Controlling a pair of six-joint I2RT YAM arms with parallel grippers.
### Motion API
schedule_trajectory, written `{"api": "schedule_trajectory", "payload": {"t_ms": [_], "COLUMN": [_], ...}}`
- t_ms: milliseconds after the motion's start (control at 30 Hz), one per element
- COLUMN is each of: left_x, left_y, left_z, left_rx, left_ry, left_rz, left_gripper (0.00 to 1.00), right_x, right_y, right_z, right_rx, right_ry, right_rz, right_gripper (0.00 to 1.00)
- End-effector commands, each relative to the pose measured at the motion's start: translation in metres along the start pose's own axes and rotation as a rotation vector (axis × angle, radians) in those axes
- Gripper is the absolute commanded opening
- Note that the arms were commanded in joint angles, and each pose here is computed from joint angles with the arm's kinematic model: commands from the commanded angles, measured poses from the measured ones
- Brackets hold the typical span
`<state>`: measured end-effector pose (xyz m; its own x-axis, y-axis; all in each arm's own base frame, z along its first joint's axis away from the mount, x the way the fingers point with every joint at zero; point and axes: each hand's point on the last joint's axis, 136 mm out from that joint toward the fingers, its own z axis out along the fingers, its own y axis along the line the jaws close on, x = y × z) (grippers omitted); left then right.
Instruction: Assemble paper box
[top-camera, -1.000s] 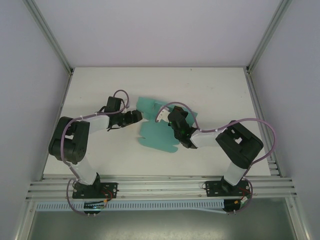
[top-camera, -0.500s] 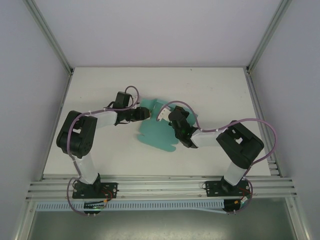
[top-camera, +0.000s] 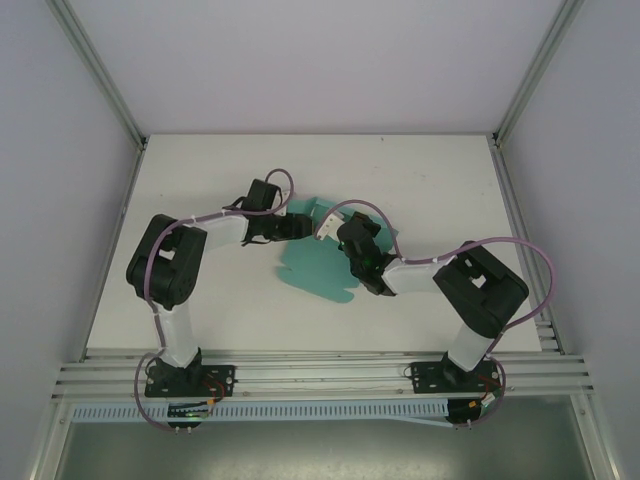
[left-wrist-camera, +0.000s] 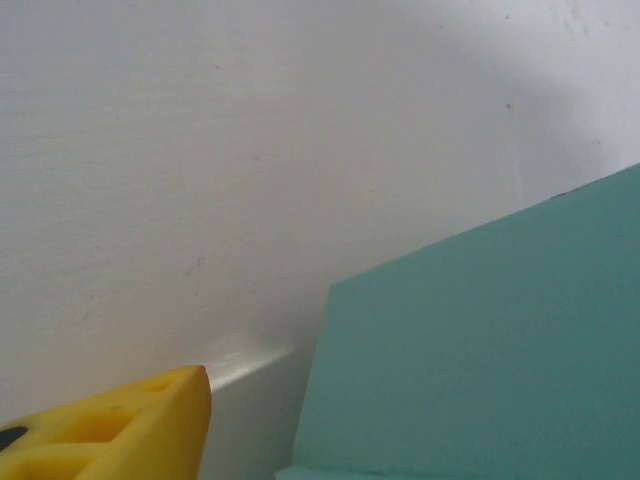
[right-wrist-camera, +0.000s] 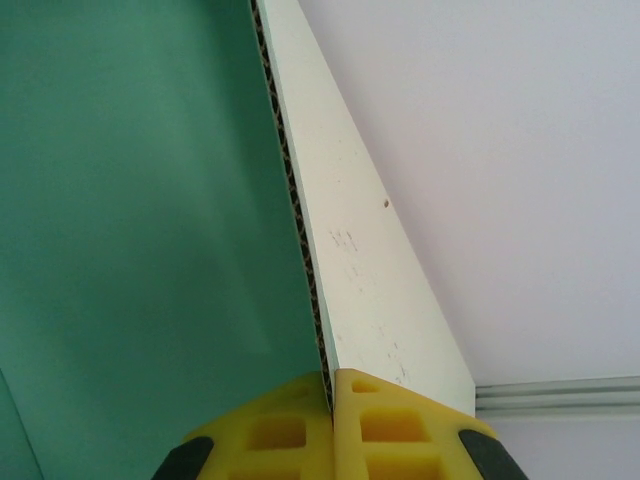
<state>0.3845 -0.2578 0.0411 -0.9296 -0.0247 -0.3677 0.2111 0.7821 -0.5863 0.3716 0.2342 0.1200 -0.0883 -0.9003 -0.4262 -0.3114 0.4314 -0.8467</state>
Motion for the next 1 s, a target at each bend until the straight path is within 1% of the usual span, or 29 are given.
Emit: {"api": "schedule_trajectory", "payload": {"t_ms": [0,200,300,333,500,633,800,900,967], "left_x": [0.006,0.004,-0.003,-0.001,-0.002,-0.006,-0.027,-0.047,-0.059], "left_y": [0.003,-0.001,-0.001,0.003,0.017,0.034,0.06,0.074,0.086], "left_z": [0.005,-0.017,-0.036,-0.042,-0.079,-0.113,-0.146,-0.152,-0.148], "left_rx": [-0.048,-0.079,-0.116,-0.138,-0.181,-0.227,-0.321,-0.342,-0.338], "left_ry": [0.022,-0.02,-0.073,-0.084,-0.155,-0.243,-0.343,-0.369,-0.365], "left_rz": [0.013,0.049,0.084,0.083,0.061,0.021,-0.056,-0.099,-0.146], "left_gripper": [0.66,0.76,0.81,0.84,0.87,0.98,0.99,0.99,0.99], "right_x": [-0.022,-0.014,-0.008,-0.007,-0.005,-0.004,-0.012,-0.02,-0.024], "right_y": [0.002,-0.001,-0.003,-0.004,-0.005,-0.004,-0.008,-0.011,-0.013], "right_z": [-0.005,-0.003,-0.001,-0.001,-0.002,-0.002,-0.003,-0.004,-0.006], "right_rx": [-0.02,-0.007,-0.003,-0.002,-0.004,-0.002,0.013,0.021,0.017], "right_ry": [-0.082,-0.057,-0.046,-0.045,-0.045,-0.056,-0.091,-0.125,-0.139], "right_rz": [0.06,0.01,-0.018,-0.026,-0.062,-0.085,-0.112,-0.118,-0.114], "right_gripper": [0.0,0.0,0.0,0.0,0.0,0.0,0.0,0.0,0.0]}}
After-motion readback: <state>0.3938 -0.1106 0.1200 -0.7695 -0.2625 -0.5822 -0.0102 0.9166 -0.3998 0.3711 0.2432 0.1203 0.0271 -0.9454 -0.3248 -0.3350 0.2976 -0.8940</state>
